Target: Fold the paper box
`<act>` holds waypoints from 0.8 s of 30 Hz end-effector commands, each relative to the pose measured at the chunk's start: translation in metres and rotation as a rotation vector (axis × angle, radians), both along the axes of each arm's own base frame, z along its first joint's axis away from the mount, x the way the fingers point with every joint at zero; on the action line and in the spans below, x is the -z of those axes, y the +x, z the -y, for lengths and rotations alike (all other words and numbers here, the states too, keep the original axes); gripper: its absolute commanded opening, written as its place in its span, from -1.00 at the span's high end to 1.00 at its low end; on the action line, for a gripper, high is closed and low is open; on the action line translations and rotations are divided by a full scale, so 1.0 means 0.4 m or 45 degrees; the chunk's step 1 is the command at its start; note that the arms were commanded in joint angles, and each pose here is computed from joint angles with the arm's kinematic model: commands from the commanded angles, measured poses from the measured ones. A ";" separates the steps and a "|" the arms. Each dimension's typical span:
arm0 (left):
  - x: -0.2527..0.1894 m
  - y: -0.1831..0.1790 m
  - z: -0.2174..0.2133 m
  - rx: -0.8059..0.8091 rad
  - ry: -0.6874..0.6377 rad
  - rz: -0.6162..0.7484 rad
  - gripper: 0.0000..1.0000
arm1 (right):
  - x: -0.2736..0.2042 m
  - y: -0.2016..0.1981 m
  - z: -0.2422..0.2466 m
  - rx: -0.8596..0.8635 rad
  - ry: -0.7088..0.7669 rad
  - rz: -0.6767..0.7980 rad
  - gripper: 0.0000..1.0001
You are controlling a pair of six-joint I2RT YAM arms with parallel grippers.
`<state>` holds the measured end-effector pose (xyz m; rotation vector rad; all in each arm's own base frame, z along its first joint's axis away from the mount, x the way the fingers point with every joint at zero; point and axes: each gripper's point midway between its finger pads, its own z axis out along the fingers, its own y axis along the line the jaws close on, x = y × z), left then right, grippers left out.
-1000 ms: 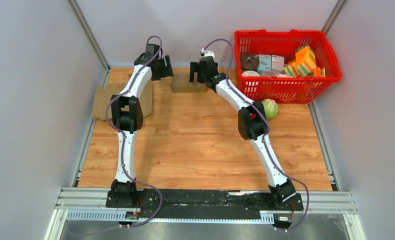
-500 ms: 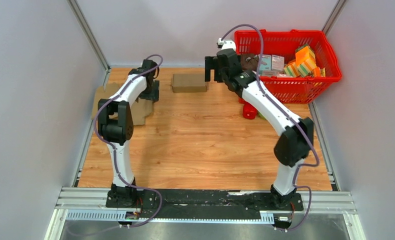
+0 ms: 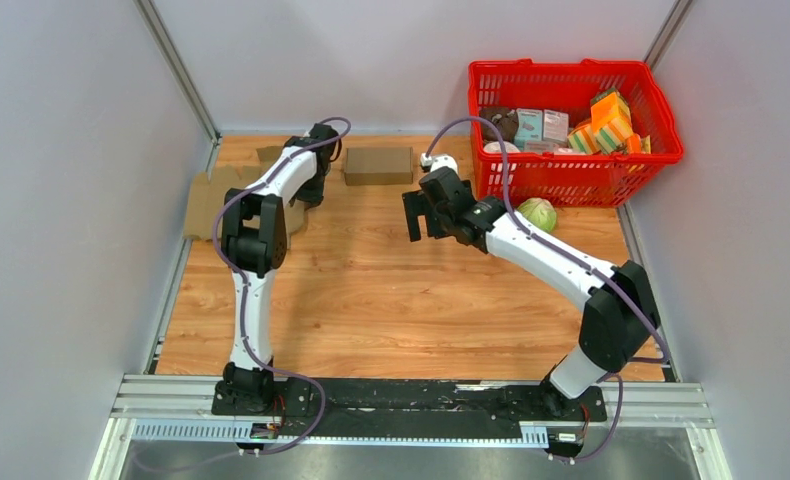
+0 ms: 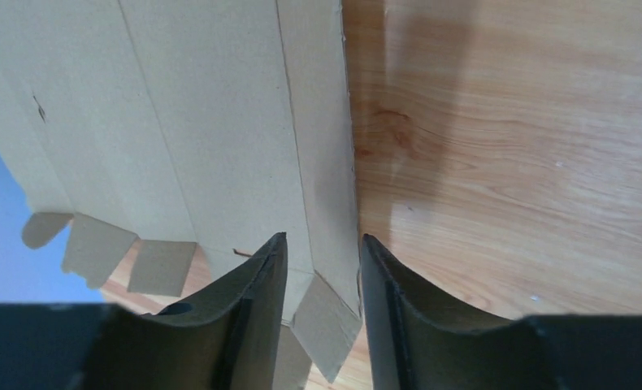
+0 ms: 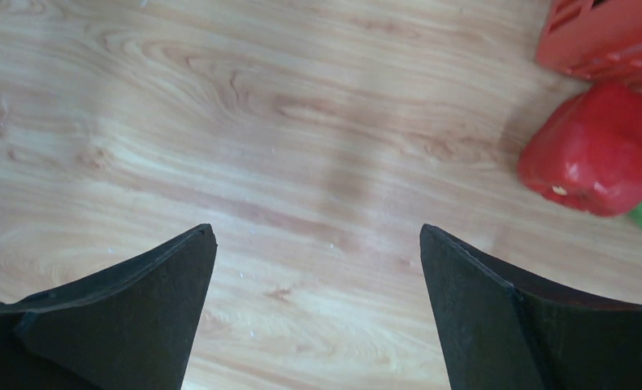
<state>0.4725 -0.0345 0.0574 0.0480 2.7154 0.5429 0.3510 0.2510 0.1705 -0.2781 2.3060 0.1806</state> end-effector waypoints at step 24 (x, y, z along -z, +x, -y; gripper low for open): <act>-0.160 -0.230 0.103 0.030 -0.479 0.079 1.00 | -0.129 -0.110 -0.142 -0.044 0.725 -0.236 -1.00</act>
